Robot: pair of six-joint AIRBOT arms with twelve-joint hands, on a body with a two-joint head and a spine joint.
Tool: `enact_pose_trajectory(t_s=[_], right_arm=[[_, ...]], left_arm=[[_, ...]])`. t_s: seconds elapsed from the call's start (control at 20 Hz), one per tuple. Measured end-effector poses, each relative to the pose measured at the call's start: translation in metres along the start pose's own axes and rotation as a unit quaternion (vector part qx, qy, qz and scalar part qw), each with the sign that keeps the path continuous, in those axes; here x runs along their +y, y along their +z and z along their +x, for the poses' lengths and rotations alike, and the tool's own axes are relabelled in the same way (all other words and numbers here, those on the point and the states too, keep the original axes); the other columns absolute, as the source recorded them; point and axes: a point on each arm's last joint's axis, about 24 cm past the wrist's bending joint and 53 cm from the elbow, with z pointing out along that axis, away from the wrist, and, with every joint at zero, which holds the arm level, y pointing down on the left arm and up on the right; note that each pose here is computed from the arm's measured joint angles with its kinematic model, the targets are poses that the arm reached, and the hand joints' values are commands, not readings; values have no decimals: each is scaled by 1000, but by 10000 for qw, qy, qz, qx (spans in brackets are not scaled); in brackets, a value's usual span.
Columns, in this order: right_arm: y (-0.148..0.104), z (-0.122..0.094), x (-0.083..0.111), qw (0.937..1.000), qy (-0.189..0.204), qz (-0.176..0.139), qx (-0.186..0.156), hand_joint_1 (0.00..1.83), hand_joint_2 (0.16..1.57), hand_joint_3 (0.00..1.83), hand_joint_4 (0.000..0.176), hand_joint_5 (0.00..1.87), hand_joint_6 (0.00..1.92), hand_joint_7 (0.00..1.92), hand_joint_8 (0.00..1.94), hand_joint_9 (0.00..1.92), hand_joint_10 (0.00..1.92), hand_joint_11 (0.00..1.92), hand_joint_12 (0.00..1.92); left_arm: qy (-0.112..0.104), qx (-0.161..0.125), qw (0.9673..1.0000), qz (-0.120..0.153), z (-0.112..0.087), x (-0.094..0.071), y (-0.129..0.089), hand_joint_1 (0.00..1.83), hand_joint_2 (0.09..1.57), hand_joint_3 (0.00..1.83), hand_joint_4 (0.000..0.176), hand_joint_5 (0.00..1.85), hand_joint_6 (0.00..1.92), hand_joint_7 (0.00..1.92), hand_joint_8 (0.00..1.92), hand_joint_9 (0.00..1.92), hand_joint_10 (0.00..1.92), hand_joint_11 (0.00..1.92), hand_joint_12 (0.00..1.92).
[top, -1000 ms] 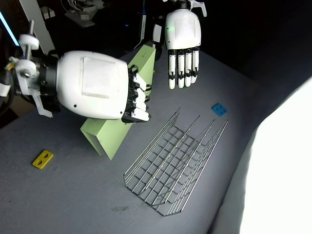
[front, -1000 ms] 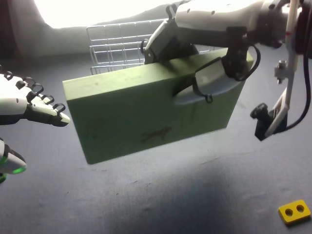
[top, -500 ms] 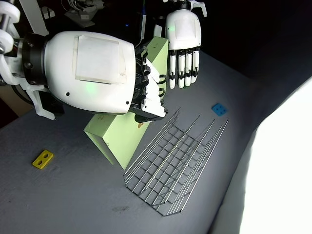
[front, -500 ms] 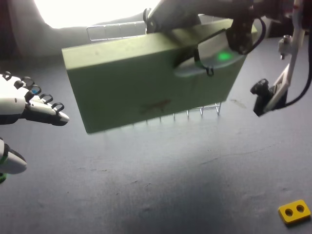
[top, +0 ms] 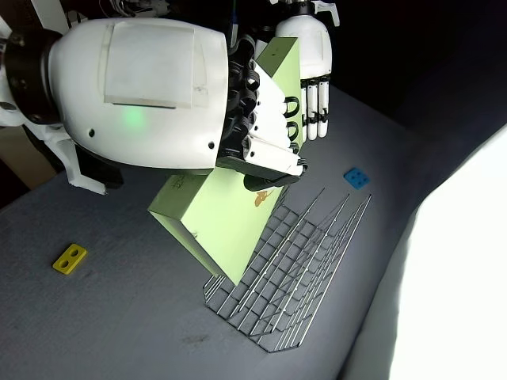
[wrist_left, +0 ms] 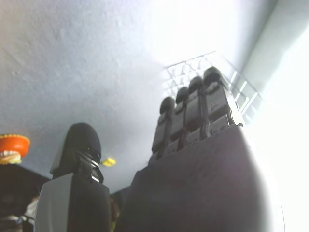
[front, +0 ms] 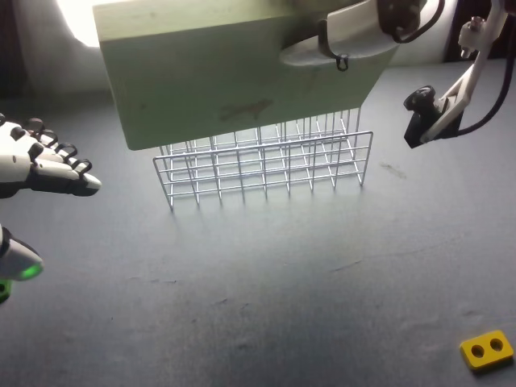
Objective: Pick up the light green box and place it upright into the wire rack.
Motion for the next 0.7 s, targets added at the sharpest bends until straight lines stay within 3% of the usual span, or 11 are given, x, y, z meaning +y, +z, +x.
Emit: enact_pose_trajectory(t_s=[0.15,0.3,0.4,0.45,0.5,0.6,0.7], right_arm=[[0,-11,3,9994,-272,-95,-208,1362,1167,0,0,862,1021,916,1195,756,1476,566,1759],[3,-13,-5,9996,-146,-17,-247,1365,1156,0,0,875,977,930,1195,782,1439,595,1738],[5,-10,-20,9997,31,135,-207,1365,1156,0,0,866,994,926,1189,793,1433,588,1726],[6,-9,-24,9996,69,185,-188,1261,1143,0,0,910,972,963,1209,839,1360,601,1712],[7,-9,-27,9996,58,210,-188,1240,1140,0,0,919,968,971,1213,849,1345,604,1708],[8,-10,-27,9996,61,212,-193,1228,1147,1,0,903,995,951,1243,841,1336,575,1728],[10,-6,-29,9996,100,232,-160,1363,1146,0,0,876,998,939,1147,835,1386,606,1699]], left_arm=[[-3,-26,10000,-47,-4,6,2,373,1243,0,0,70,2,97,1,74,2,0,268],[-5,-13,10000,-81,-4,10,2,326,1254,3,0,28,3,24,3,29,4,0,20],[-42,0,9999,-139,-4,16,2,314,1256,3,0,29,7,37,9,27,4,37,19],[-41,-16,9999,-164,-5,19,2,313,1255,3,0,28,6,46,12,27,4,42,22],[-44,-30,9998,-176,-6,20,2,314,1257,0,0,29,6,51,4,28,2,8,125],[-55,-19,9998,-166,-5,20,2,325,1257,0,0,19,2,32,2,14,3,0,86],[-56,-23,9998,-169,-7,20,3,290,1264,0,0,0,0,2,0,0,0,0,2]])
